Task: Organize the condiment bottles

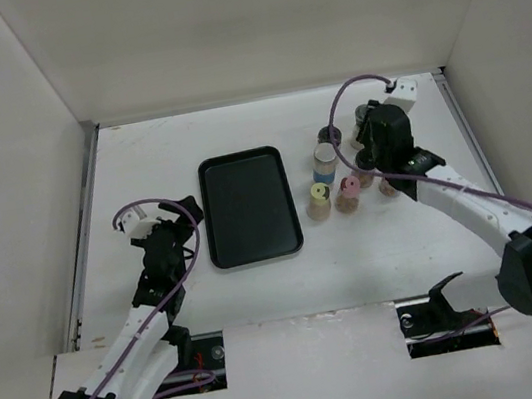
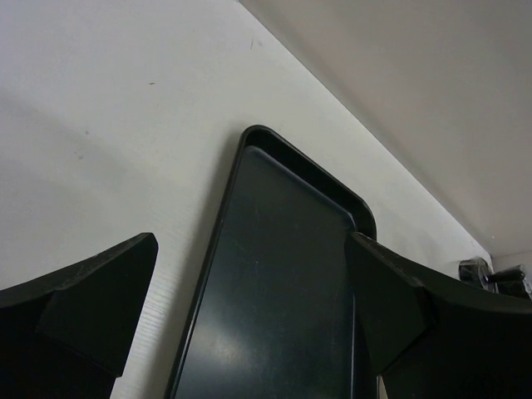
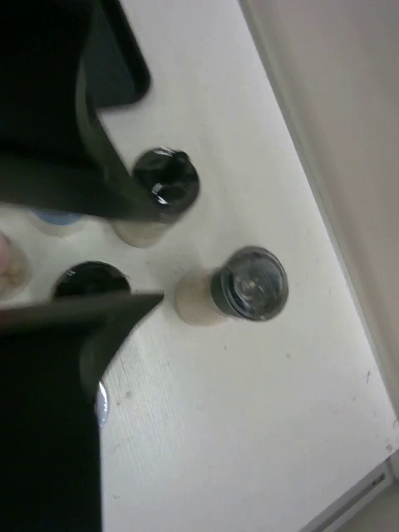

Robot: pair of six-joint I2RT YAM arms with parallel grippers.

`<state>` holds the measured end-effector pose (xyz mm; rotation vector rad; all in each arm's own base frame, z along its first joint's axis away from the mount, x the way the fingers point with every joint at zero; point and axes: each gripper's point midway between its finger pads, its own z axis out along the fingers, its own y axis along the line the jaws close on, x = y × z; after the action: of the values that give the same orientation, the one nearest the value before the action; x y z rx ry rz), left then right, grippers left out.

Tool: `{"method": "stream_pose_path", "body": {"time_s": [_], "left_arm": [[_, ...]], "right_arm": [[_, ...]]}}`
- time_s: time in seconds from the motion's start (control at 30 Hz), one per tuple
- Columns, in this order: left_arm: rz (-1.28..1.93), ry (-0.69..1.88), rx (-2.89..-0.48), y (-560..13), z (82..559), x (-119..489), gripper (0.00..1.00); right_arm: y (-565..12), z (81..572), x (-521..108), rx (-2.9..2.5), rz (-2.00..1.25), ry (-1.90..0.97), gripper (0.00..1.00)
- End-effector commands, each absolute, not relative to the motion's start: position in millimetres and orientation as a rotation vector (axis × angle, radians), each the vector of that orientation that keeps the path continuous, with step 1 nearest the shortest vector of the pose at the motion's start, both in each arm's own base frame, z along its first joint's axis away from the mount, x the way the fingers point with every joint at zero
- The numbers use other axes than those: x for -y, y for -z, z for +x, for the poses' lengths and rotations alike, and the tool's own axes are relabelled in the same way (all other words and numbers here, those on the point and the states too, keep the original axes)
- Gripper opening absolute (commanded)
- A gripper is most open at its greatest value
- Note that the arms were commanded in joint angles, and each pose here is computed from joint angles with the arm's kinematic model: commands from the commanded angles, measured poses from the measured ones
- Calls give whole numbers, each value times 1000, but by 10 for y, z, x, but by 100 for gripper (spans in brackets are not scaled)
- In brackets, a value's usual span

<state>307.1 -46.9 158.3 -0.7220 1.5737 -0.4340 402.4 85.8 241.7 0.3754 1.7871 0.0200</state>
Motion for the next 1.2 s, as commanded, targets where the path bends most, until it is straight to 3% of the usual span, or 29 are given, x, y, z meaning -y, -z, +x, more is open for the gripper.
{"method": "stream_pose_path", "body": {"time_s": [0.0, 0.07, 0.1, 0.2, 0.4, 0.8, 1.03, 1.17], "left_arm": [[-690, 483, -1534, -1678, 3106, 549, 100], [-696, 464, -1536, -1645, 3106, 516, 100], [-699, 460, -1536, -1637, 3108, 502, 100], [-692, 469, -1540, -1621, 3112, 524, 100], [-699, 469, -1540, -1595, 3124, 529, 100], [-701, 462, -1543, -1552, 3132, 523, 100], [-688, 472, -1564, -1519, 3162, 581, 100], [-702, 466, -1555, -1509, 3152, 533, 100]], "right_arm": [[-2527, 4342, -682, -1764, 391, 38, 54], [-2435, 4489, -643, -1794, 374, 66, 72], [-2398, 4537, -657, -1807, 364, 69, 75], [-2440, 4495, -719, -1802, 336, 43, 80], [-2565, 4044, -1420, -1803, 121, -145, 93], [-1998, 4158, -1845, -1945, -1, -176, 100], [-1882, 4245, -1964, -1963, -22, -200, 99], [-1794, 4311, -2003, -1984, -27, -191, 93]]}}
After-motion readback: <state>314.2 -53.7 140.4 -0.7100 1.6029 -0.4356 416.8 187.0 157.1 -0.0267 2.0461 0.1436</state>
